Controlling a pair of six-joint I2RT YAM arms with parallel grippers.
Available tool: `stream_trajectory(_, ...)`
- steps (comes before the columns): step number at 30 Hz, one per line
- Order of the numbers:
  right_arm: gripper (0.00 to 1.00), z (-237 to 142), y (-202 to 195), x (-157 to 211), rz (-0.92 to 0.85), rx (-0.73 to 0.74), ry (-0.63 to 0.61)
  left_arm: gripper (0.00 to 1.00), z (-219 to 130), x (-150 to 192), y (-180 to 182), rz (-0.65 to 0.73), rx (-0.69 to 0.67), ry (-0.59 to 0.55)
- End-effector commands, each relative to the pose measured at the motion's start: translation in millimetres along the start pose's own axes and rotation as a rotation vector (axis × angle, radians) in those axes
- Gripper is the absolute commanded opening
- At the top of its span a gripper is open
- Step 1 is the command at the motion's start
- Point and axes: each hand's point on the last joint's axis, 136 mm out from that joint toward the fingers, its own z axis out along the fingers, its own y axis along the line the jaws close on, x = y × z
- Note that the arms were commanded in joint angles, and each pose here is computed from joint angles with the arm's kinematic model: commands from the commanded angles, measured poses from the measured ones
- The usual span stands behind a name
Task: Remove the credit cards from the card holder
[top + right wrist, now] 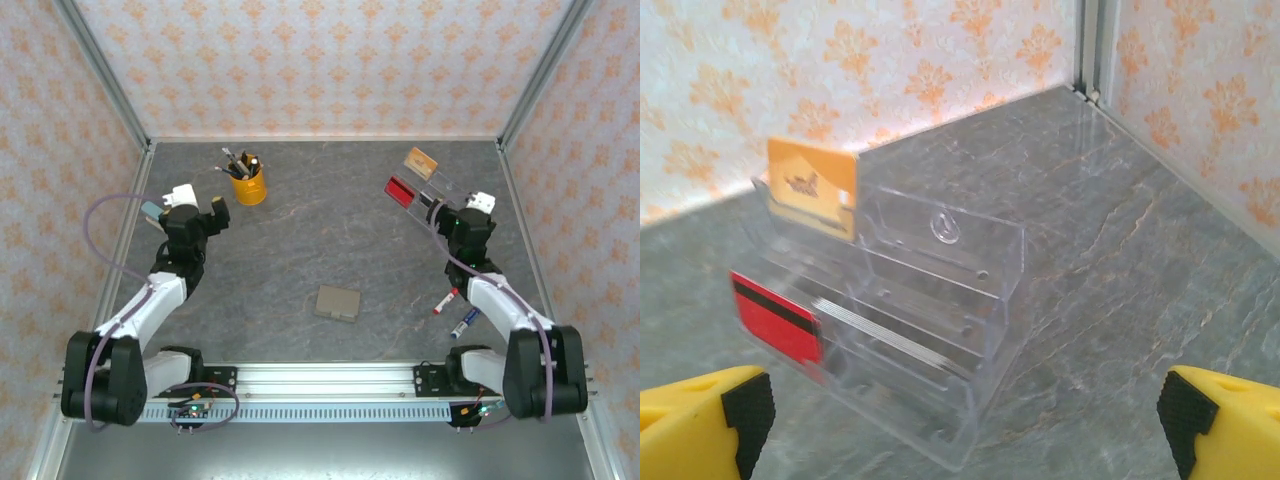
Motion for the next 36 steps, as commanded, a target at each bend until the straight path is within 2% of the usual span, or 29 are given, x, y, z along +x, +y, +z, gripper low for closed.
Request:
stream_trajectory(1, 1.0, -23, -11, 12, 0.171, 0.08, 0.151, 1.0, -20, 12, 10, -0.131, -0.045, 0.135)
stream_trajectory(4, 1.0, -39, -1, 19, 0.257, 0.045, 0.255, 1.0, -37, 14, 5, -0.196, -0.022, 0.219)
stream_trajectory(8, 1.0, -58, 25, 32, 0.27, -0.059, 0.422, 1.0, -50, 23, 0, -0.216, -0.011, 0.342)
stream_trajectory(14, 1.0, -91, 68, 65, 0.099, -0.19, 0.59, 1.0, -57, 33, -18, -0.214, 0.073, 0.471)
stream_trajectory(22, 1.0, -127, 121, 122, -0.343, -0.215, 0.758, 1.0, -55, 41, -11, -0.177, 0.029, 0.5)
stream_trajectory(31, 0.99, -160, 180, 184, -0.96, -0.294, 0.802, 1.0, -58, 41, 7, -0.155, -0.062, 0.475)
stream_trajectory(36, 0.96, -180, 198, 218, -1.18, -0.365, 0.847, 1.0, -59, 39, 9, -0.156, -0.065, 0.466)
